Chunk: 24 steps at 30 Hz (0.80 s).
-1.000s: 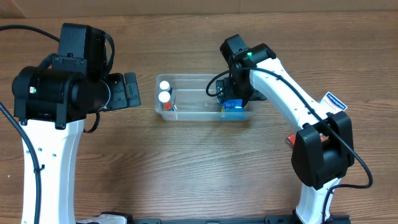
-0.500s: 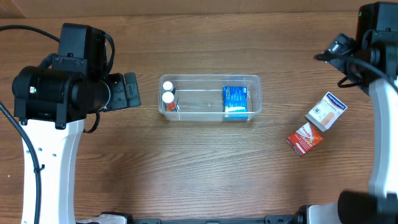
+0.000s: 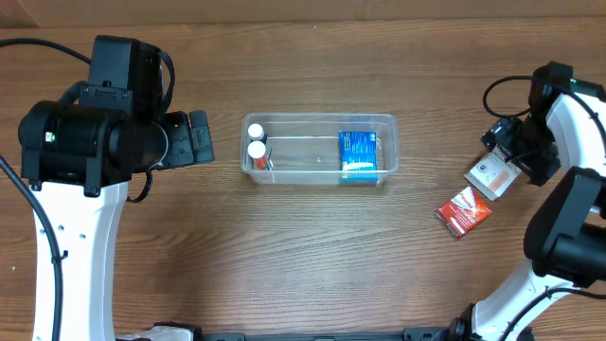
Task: Pack container
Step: 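Move the right gripper to the white Hansaplast box and grasp it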
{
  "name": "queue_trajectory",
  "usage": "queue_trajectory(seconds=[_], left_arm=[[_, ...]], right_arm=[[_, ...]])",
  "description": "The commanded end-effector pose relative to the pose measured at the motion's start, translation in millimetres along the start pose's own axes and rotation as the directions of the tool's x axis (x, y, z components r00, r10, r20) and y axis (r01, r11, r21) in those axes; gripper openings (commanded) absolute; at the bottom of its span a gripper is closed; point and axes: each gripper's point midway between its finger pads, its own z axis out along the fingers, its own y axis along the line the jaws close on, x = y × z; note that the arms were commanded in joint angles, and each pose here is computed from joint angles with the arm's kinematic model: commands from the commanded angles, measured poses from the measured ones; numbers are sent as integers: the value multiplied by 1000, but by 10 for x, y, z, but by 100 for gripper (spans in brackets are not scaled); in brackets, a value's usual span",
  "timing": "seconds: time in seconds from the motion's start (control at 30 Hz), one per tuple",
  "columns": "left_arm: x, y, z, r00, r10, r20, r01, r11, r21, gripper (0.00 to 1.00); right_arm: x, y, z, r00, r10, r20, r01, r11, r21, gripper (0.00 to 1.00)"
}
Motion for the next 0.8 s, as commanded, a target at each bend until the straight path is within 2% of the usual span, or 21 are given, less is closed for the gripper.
queue_trajectory(seconds=[0.0,0.27,0.57,0.77], left_arm=[[-25,16,-21,1000,-20,12,20,1000,-3,100],[-27,16,-21,1000,-20,12,20,1000,-3,100],[-27,16,-21,1000,-20,12,20,1000,-3,100],[-26,15,-21,1000,-20,12,20,1000,-3,100]], right_arm=[[21,47,101,999,-32,-27,32,999,-12,100],[4,59,121,999,-46,-19,46,999,-16,100],[170,10,470,998,-48,-41,48,999,-5,100],[200,45,509,998,-48,-50,47,999,-28,98]])
